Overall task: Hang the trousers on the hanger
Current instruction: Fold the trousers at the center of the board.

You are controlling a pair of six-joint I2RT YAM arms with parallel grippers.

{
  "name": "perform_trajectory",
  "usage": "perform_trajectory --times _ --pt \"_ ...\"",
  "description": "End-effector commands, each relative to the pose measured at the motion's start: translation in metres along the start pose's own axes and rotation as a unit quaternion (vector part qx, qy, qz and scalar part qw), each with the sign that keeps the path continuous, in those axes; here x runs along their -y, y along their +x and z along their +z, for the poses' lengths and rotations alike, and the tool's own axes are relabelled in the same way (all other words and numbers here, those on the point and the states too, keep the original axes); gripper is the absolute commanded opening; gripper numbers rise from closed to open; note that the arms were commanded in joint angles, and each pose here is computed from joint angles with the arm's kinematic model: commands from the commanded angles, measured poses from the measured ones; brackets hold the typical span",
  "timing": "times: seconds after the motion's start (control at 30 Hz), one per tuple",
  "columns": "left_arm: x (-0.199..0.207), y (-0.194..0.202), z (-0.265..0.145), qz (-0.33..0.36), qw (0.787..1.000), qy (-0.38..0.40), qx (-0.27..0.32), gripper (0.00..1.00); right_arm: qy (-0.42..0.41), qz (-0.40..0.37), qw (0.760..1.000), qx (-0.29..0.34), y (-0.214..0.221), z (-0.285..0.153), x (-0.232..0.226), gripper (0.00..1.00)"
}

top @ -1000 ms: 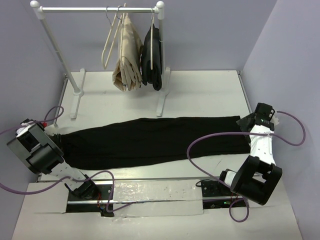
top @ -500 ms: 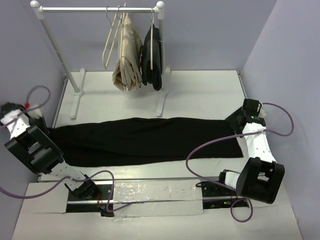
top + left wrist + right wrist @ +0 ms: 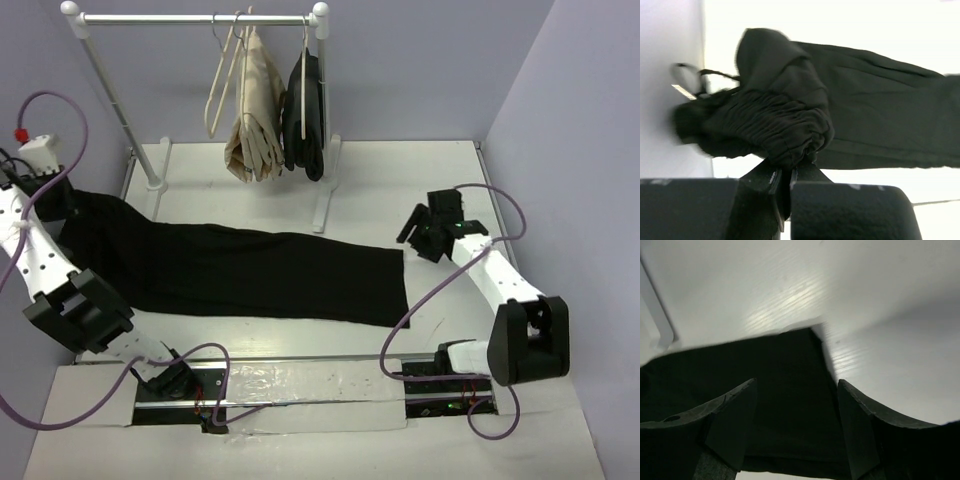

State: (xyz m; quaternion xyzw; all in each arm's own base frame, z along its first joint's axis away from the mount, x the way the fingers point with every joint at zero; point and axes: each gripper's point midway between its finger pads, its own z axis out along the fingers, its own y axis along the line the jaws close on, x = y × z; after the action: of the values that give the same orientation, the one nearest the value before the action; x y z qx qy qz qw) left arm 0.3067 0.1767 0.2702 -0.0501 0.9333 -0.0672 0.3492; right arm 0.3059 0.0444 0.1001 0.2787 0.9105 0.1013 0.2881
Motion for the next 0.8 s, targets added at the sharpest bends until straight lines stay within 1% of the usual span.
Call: perform_trajectory --times 0.0,0.03,0.1,0.17,0.27,0.3,0.33,0.37,0.5,0.57,0.6,0.63,0.7,0.77 --pt "0.071 -0.015 -0.021 0.061 0.994 0.086 0.032 0.00 -0.039 -0.003 0.999 -0.022 0.018 0.013 -0.033 0.72" --pt "0.088 -0.016 -0.020 0.090 0.990 0.106 0.034 0.00 -0.049 -0.005 0.999 -0.023 0.018 0.013 -0.042 0.72" --pt "0.107 -0.014 -0.026 0.122 0.984 0.122 0.043 0.00 -0.050 -0.020 0.998 -0.031 0.024 0.016 -0.055 0.72" --pt "0.125 -0.006 -0.022 0.136 0.980 0.143 0.033 0.00 -0.049 -0.033 0.998 -0.038 0.030 0.018 -0.061 0.72" --pt "0.145 0.007 -0.016 0.141 0.975 0.173 0.017 0.00 -0.062 -0.048 0.996 -0.040 0.033 0.018 -0.074 0.71" --pt "0.155 0.016 -0.010 0.142 0.971 0.193 0.004 0.00 -0.077 -0.055 0.995 -0.042 0.035 0.017 -0.082 0.72" --pt "0.157 0.020 -0.010 0.139 0.970 0.199 0.002 0.00 -0.086 -0.061 0.993 -0.045 0.037 0.016 -0.087 0.72" --pt "0.170 0.024 -0.010 0.151 0.964 0.217 0.000 0.00 -0.096 -0.066 0.992 -0.046 0.038 0.015 -0.092 0.72" --pt "0.197 0.041 -0.004 0.157 0.952 0.260 -0.016 0.00 -0.158 -0.108 0.980 -0.051 0.041 0.004 -0.121 0.72" --pt "0.204 0.050 0.003 0.162 0.951 0.264 -0.022 0.00 -0.181 -0.123 0.974 -0.057 0.045 0.001 -0.133 0.72" --pt "0.207 0.057 0.011 0.161 0.951 0.261 -0.028 0.00 -0.206 -0.140 0.966 -0.065 0.051 -0.002 -0.144 0.72" --pt "0.207 0.057 0.011 0.161 0.951 0.261 -0.028 0.00 -0.206 -0.140 0.966 -0.065 0.051 -0.002 -0.144 0.72" --pt "0.215 0.064 0.017 0.146 0.951 0.268 -0.038 0.00 -0.234 -0.157 0.957 -0.070 0.057 -0.007 -0.157 0.72" --pt "0.224 0.061 0.019 0.146 0.951 0.271 -0.025 0.00 -0.258 -0.175 0.947 -0.080 0.065 -0.012 -0.168 0.72"
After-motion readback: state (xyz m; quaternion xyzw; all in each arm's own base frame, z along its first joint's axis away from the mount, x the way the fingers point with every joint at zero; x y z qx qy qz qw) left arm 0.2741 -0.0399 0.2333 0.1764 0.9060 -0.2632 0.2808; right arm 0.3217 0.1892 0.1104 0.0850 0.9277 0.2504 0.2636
